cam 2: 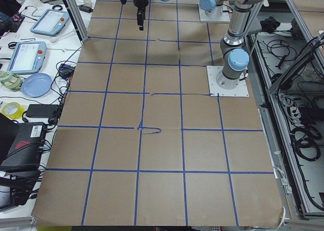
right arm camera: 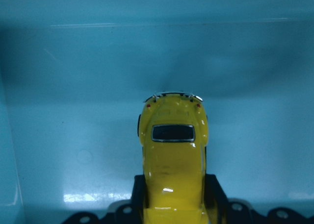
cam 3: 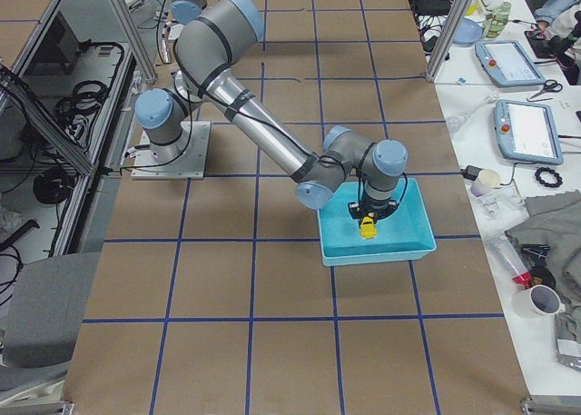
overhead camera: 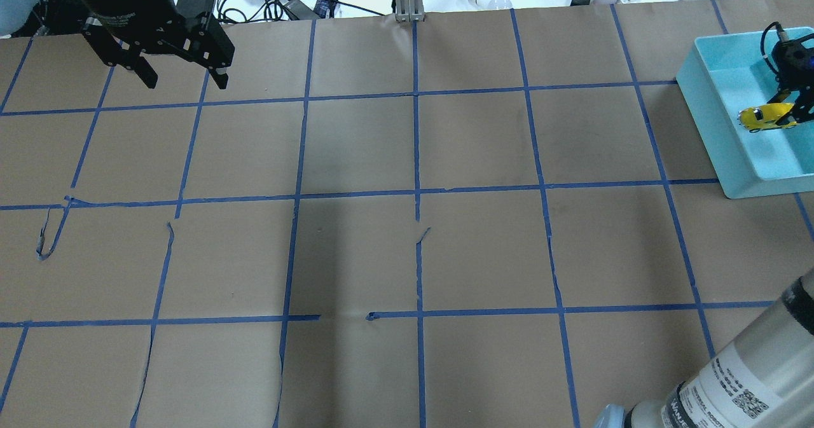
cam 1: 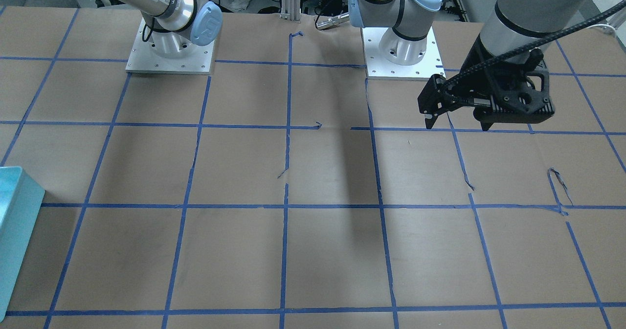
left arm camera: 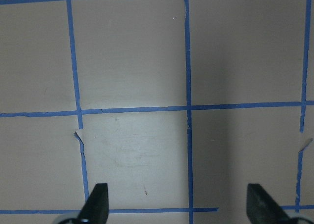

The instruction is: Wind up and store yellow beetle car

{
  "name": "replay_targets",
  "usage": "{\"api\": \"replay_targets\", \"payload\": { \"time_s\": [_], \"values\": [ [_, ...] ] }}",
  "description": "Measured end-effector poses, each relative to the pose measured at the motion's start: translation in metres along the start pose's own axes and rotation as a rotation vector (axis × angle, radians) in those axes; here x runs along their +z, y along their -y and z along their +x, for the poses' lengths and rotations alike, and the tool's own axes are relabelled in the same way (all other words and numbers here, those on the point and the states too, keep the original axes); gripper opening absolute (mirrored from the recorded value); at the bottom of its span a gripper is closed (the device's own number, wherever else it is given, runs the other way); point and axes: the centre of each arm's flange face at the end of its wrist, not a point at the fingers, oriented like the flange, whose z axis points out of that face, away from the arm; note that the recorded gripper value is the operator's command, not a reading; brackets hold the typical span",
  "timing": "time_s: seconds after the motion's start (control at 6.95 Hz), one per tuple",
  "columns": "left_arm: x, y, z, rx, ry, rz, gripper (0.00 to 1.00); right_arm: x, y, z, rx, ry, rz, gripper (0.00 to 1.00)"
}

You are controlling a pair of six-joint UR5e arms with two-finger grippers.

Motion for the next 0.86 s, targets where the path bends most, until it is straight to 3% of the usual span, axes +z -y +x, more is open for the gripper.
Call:
{"api": "replay_targets", "payload": {
  "time_s": [0.29,0.58,0.86],
  "values": [
    [-0.001,0.000,0.000,0.002,0.000,0.003,1.00,0.011,0.001,-0.002,-0.026,0.012,0.009,0.92],
    [-0.004,-0.002,0.001,0.010,-0.001,0.008,1.00,0.004,0.004,-0.008,-0.008,0.022,0.014,1.00],
    [-0.006,-0.003,0.000,0.011,0.001,0.011,1.00,-0.049,0.033,-0.025,0.117,0.035,0.023,1.00]
  ]
}}
